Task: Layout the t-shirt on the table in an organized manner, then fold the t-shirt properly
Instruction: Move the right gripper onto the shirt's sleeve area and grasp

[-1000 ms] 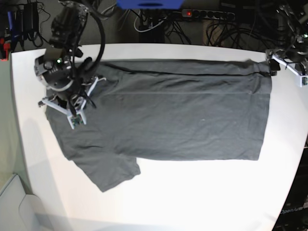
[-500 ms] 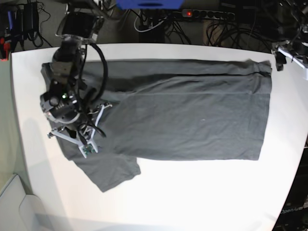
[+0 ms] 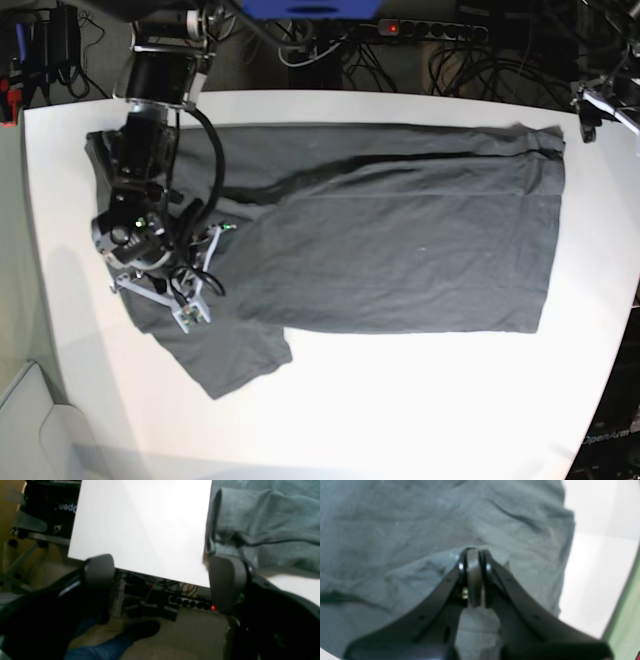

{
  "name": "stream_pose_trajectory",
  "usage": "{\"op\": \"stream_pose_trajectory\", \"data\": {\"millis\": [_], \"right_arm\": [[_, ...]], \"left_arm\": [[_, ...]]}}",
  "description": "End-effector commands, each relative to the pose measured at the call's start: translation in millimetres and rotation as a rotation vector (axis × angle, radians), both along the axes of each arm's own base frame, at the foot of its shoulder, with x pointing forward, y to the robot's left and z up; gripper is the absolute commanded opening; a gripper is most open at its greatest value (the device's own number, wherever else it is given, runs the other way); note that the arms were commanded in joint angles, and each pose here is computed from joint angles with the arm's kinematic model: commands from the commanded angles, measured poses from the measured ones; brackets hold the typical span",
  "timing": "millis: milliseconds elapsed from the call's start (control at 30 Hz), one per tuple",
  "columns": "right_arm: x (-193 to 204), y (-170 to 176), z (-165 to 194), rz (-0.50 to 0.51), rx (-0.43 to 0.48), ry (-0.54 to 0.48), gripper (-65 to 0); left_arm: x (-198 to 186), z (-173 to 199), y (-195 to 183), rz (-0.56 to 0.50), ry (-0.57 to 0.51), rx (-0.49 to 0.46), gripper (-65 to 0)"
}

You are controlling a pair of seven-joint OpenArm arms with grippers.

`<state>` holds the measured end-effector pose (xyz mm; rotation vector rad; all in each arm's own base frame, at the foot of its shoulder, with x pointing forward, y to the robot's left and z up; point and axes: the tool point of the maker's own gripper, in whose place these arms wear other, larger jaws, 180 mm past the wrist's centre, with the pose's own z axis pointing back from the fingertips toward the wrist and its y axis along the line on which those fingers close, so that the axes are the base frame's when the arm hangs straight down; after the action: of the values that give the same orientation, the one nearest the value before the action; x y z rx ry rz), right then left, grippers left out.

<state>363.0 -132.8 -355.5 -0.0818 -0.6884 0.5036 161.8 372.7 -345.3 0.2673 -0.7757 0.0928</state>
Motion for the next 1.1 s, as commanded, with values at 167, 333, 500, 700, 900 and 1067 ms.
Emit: {"op": "stream_pose_trajectory", "data": {"millis": [167, 333, 500, 700, 900, 1067], "right_arm": [[13, 3, 19, 0.009, 0.02, -0.083, -47.4], [13, -1, 19, 0.007, 0.01, -0.083, -36.0], [7, -3, 13, 0.006, 0.008, -0.07, -35.5], [2, -6, 21, 0.001, -0.008, -0.093, -35.2], [-10, -8, 20, -0.003, -0.019, -0.091, -35.2], [-24, -5, 6, 0.0, -0.009, -0.056, -35.2]], "left_arm": [[21, 23, 2, -0.021, -0.083, 0.036, -7.4], [32, 26, 0, -0.027, -0.106, 0.029, -7.4], [48, 17, -25, -0.111, -0.093, 0.004, -7.8], [47, 5, -27, -0.106, -0.073, -0.028, -7.8], [40, -15, -25, -0.084, -0.039, -0.074, -7.8], [49, -19, -35, -0.112, -0.042, -0.094, -7.8]]}}
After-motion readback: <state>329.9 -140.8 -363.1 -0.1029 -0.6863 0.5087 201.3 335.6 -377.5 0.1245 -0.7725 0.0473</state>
